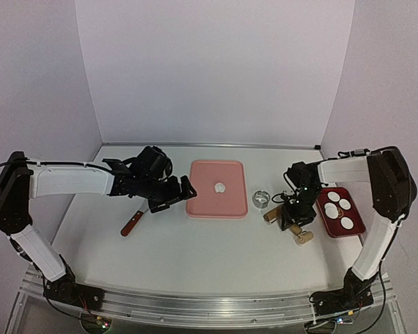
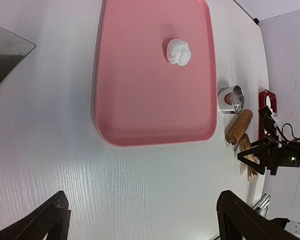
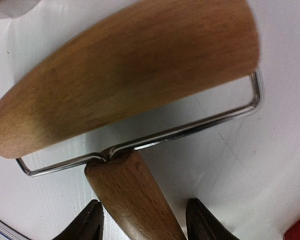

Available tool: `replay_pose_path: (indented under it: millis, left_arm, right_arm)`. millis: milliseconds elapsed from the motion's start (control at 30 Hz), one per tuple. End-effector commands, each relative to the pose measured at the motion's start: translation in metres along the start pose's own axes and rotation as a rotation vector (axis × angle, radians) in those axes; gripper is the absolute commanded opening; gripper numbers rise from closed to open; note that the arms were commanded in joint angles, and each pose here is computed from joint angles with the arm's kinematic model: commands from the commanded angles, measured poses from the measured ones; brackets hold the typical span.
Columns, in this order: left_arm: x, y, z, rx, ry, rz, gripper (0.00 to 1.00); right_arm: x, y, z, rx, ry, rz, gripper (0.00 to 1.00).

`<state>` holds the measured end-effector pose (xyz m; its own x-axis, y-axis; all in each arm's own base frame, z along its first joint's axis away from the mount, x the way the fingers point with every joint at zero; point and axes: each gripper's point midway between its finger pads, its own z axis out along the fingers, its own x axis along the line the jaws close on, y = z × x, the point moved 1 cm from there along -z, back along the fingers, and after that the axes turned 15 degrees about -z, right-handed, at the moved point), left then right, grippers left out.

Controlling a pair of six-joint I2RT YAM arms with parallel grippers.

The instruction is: Roll out the dumpling wrappers from the dough

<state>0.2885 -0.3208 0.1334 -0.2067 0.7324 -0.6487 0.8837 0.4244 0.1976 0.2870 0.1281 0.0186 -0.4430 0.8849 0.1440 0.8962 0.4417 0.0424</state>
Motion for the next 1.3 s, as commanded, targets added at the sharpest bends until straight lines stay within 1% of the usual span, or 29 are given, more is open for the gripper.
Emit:
replay_pose_path:
  millis: [0,33,233,267,333,367,467,533,633,767,967,1033,1167,1267]
  left_arm:
    - [-0.037,0.007,0.000,-0.010,-0.080,0.018,1.00]
    - [-0.042,0.005,0.000,-0.006,-0.088,0.028,1.00]
    - [-0.057,-0.011,0.000,0.063,-0.110,0.065,0.99]
    - [-0.060,-0.016,-0.001,0.081,-0.116,0.074,0.99]
    - [-0.064,-0.028,-0.003,0.128,-0.133,0.092,0.99]
    - [-0.065,-0.035,-0.004,0.152,-0.139,0.098,1.00]
    - [-0.070,-0.057,-0.008,0.237,-0.173,0.106,1.00]
    - [-0.074,-0.070,-0.010,0.296,-0.199,0.105,0.99]
    - [-0.085,-0.081,-0.015,0.356,-0.254,0.105,1.00]
    - [-0.105,-0.087,-0.022,0.401,-0.357,0.101,1.00]
    - [-0.117,-0.095,-0.013,0.463,-0.430,0.079,1.00]
    - [-0.117,-0.097,-0.009,0.475,-0.429,0.076,1.00]
    - [-0.104,-0.099,0.007,0.486,-0.351,0.052,0.99]
    - [-0.100,-0.101,0.014,0.501,-0.338,0.037,0.99]
  right_arm:
    - [-0.002,0.003,0.004,0.035,-0.069,-0.019,0.51]
    - [-0.003,0.003,0.003,0.033,-0.080,-0.023,0.48]
    - [0.000,0.006,-0.016,-0.026,-0.108,-0.047,0.21]
    - [0.003,0.007,-0.021,-0.044,-0.107,-0.060,0.17]
    - [0.011,0.010,-0.034,-0.086,-0.094,-0.094,0.03]
    - [0.018,0.012,-0.042,-0.112,-0.088,-0.121,0.00]
    - [0.047,0.018,-0.061,-0.177,-0.031,-0.210,0.00]
    - [0.068,0.022,-0.075,-0.225,0.041,-0.243,0.00]
    - [0.098,0.026,-0.093,-0.266,0.090,-0.311,0.00]
    - [0.130,0.026,-0.101,-0.265,0.108,-0.399,0.00]
    - [0.171,0.032,-0.107,-0.264,0.133,-0.504,0.00]
    - [0.181,0.035,-0.107,-0.265,0.141,-0.528,0.00]
    - [0.200,0.039,-0.109,-0.275,0.157,-0.576,0.00]
    - [0.209,0.040,-0.112,-0.282,0.164,-0.607,0.00]
